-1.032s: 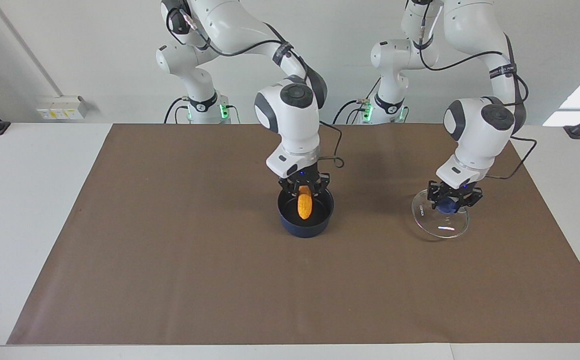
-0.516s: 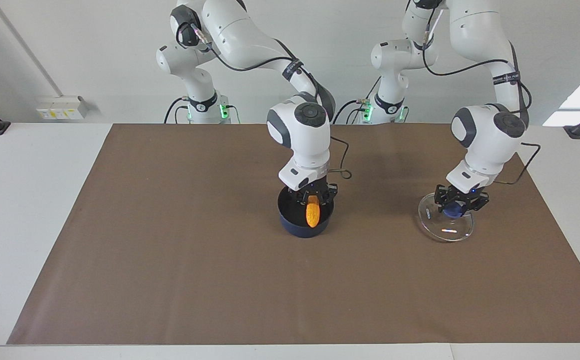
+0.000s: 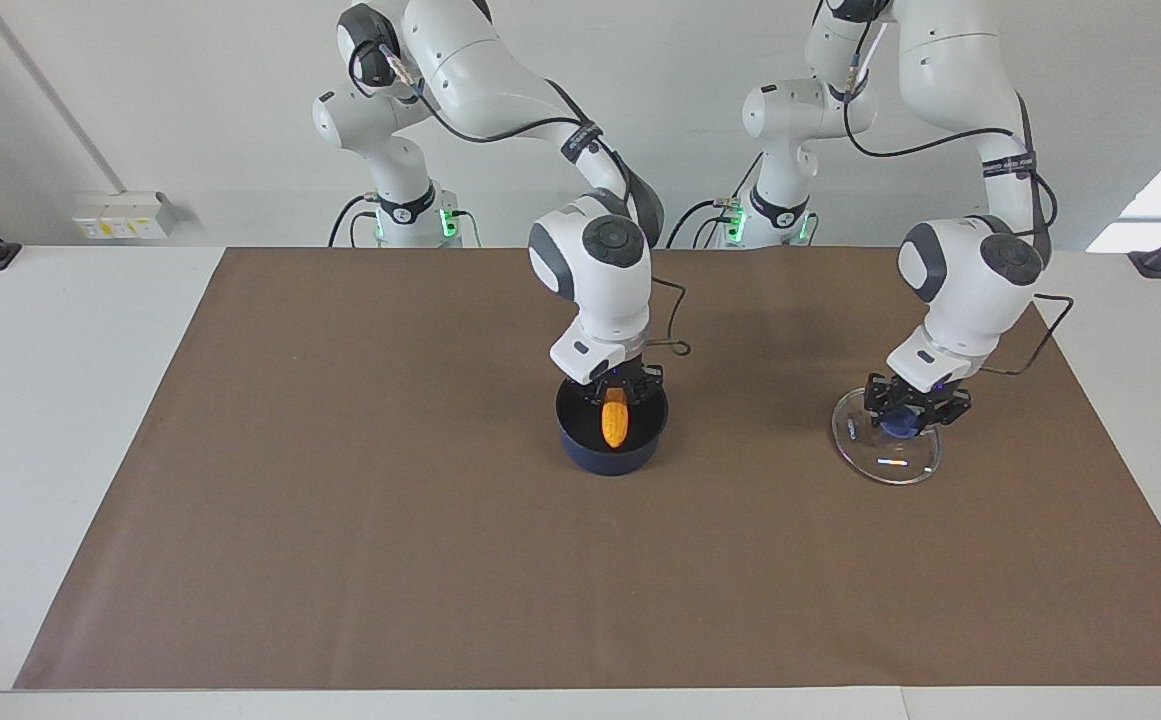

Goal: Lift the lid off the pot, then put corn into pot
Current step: 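Lift the lid aside with the left gripper while the right gripper carries the corn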

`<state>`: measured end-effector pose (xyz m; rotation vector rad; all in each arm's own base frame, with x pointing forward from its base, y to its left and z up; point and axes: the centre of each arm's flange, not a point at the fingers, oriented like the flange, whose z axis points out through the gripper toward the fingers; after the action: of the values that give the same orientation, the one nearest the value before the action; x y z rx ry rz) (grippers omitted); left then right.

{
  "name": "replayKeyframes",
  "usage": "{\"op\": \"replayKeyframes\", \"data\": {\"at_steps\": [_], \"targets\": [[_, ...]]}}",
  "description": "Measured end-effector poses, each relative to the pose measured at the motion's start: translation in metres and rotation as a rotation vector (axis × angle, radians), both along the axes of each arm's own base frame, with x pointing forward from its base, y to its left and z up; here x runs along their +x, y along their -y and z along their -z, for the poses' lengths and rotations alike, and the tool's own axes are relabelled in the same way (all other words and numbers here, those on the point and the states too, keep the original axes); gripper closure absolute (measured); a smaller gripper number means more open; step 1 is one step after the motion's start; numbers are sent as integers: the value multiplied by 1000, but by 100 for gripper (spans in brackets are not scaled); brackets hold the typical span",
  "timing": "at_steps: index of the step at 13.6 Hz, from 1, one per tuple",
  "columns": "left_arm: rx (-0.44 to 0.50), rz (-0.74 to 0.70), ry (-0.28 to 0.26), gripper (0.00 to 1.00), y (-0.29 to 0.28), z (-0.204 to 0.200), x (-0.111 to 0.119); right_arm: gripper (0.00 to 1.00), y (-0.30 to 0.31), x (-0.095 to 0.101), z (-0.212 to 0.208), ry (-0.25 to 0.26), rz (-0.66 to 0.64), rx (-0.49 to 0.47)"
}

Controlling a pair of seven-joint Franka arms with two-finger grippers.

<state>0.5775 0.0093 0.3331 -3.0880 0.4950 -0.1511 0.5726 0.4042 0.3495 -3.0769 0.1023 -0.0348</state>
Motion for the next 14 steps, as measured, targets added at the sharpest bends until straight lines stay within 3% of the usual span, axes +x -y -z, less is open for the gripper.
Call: {"op": "replayKeyframes", "data": {"at_steps": [9, 13, 14], "targets": [[-1, 2, 0, 38, 1, 2, -1, 60, 3, -6, 15, -26, -4, -14], [-1, 3, 16, 1, 1, -3, 2, 60, 7, -1, 13, -13, 8, -3], [0, 3, 29, 0, 1, -8, 4, 60, 6, 1, 11, 1, 16, 20]]}}
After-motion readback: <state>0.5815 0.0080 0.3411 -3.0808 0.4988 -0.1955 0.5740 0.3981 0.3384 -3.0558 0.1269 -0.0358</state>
